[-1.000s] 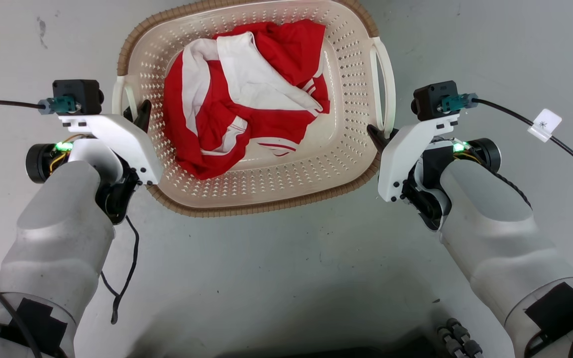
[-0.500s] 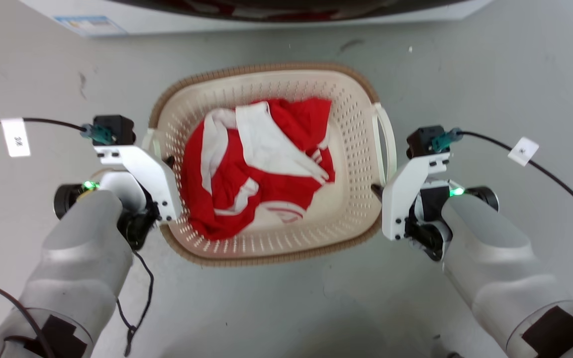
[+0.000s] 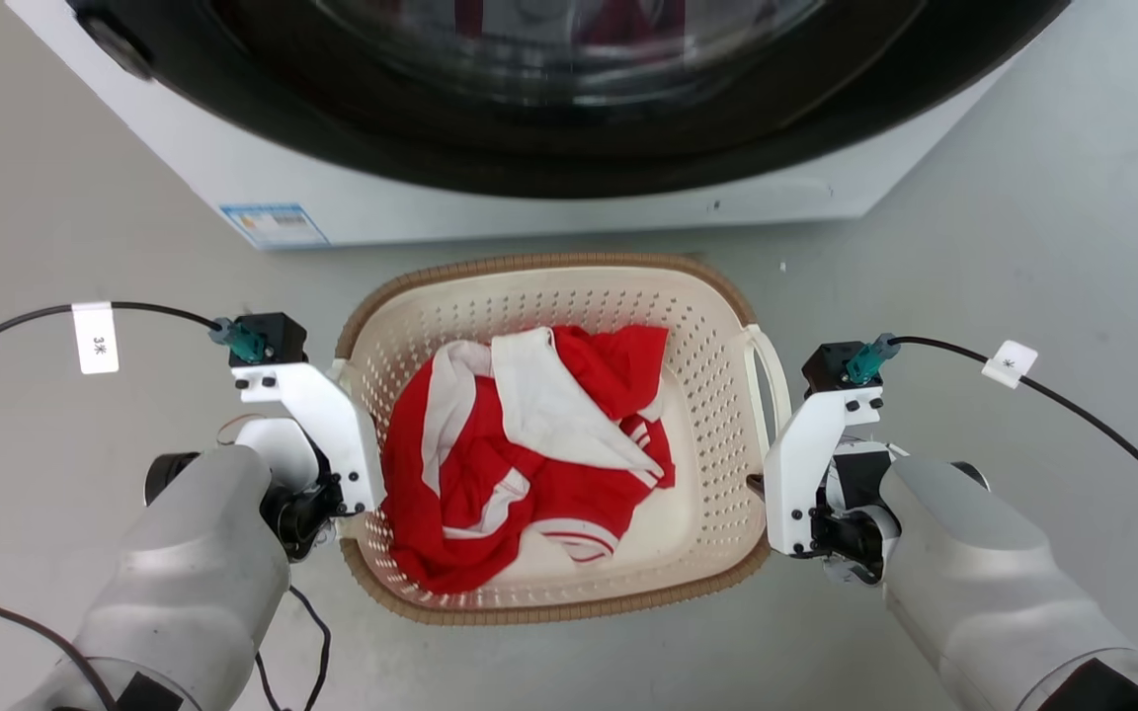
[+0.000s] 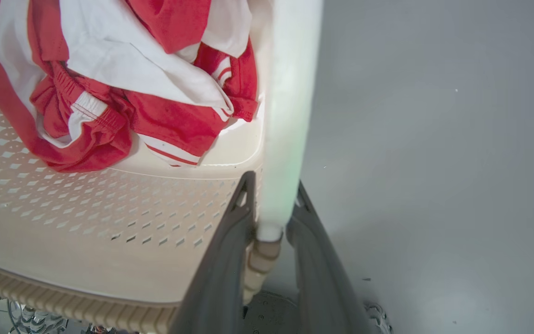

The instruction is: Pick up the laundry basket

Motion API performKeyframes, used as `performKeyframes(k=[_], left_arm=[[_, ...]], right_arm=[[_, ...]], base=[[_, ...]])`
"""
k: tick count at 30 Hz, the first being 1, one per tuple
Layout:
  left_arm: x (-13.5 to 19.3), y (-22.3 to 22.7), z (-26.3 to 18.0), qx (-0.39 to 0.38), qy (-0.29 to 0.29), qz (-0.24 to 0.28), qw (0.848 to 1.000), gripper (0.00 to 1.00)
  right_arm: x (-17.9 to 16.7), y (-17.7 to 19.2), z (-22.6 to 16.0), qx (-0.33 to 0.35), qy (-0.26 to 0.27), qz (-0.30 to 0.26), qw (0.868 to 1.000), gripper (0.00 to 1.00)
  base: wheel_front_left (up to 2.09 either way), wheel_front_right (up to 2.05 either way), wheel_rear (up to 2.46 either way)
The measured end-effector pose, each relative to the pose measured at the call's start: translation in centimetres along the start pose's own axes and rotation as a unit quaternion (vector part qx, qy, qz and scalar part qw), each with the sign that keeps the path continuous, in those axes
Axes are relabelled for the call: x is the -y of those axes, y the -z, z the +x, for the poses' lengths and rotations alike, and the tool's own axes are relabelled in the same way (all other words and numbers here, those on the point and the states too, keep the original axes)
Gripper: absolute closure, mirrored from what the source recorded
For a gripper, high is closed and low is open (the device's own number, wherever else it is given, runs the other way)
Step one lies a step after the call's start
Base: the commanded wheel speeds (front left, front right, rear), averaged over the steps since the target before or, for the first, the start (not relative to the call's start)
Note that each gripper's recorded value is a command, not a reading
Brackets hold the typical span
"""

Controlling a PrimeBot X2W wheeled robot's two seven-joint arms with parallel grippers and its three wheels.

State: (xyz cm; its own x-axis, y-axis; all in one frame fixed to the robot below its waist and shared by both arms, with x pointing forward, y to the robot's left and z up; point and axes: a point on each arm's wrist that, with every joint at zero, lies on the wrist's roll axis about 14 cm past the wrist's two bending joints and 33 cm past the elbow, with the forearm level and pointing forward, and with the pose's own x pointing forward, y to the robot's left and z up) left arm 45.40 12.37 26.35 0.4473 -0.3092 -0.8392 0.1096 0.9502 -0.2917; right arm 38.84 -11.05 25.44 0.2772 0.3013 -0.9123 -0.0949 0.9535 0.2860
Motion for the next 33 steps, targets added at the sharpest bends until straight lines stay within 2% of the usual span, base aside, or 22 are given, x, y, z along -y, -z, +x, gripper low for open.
performKeyframes(k=[19, 33], left_arm=[[2.6, -2.0, -6.9, 0.007, 0.013, 0.009, 1.000, 1.00], [3.9, 1.3, -10.1, -0.004, 0.020, 0.006, 1.000, 1.00]], right_arm=[[-1.7, -1.6, -6.8, -0.015, -0.001, 0.003, 1.000, 1.00], [-2.4, 1.6, -9.7, -0.045, -0.002, 0.012, 0.999, 1.00]], base=[[0.00, 0.00, 0.00], [0.00, 0.00, 0.00]])
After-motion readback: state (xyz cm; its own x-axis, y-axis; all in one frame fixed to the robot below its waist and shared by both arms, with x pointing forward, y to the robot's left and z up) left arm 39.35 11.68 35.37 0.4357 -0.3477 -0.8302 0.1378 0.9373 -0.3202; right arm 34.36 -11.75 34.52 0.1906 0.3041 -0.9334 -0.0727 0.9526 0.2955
